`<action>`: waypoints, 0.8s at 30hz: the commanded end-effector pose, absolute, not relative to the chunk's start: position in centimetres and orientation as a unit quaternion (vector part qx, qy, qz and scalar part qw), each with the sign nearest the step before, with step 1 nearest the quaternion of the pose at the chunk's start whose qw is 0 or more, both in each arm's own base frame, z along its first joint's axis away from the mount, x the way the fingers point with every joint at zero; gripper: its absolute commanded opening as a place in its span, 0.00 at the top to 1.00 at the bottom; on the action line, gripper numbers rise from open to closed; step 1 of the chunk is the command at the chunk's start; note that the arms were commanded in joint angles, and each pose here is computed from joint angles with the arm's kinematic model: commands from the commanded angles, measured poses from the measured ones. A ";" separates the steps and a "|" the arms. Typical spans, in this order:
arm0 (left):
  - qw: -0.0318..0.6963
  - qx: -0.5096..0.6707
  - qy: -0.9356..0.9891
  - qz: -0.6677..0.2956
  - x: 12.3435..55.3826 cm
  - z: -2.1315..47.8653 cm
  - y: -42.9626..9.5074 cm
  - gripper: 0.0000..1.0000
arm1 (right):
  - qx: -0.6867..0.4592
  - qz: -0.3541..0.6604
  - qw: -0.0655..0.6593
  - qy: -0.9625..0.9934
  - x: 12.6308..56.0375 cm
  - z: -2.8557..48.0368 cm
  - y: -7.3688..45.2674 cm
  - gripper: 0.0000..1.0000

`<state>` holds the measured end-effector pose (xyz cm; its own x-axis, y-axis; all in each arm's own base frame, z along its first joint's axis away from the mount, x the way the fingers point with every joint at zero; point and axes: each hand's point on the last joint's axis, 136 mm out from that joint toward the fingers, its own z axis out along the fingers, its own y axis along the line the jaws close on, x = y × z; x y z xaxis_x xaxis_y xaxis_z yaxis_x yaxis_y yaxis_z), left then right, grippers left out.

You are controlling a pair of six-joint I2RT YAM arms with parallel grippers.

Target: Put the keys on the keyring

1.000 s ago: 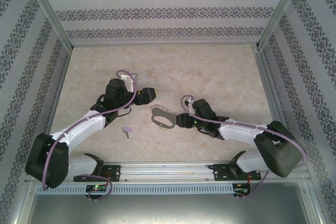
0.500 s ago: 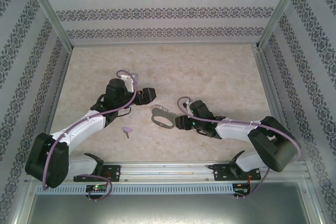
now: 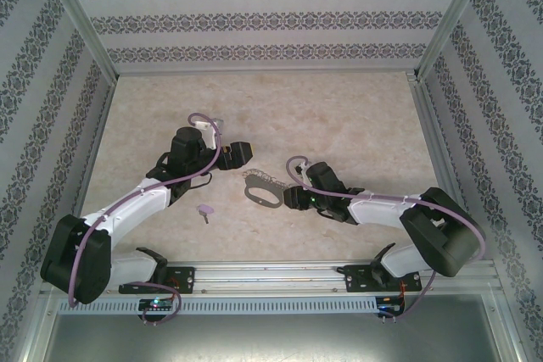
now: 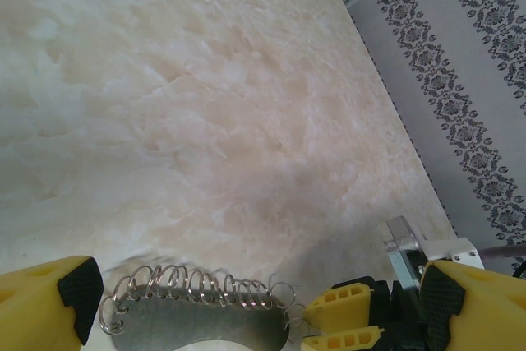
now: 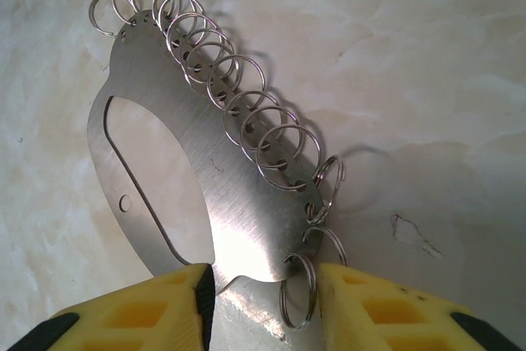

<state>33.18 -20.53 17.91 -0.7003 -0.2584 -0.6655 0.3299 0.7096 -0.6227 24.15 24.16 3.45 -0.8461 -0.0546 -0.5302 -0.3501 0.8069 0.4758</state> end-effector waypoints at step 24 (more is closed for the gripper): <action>0.409 0.044 0.825 -0.387 33.3 19.8 -21.3 0.00 | -0.109 0.287 0.249 0.919 24.3 2.7 24.7 0.70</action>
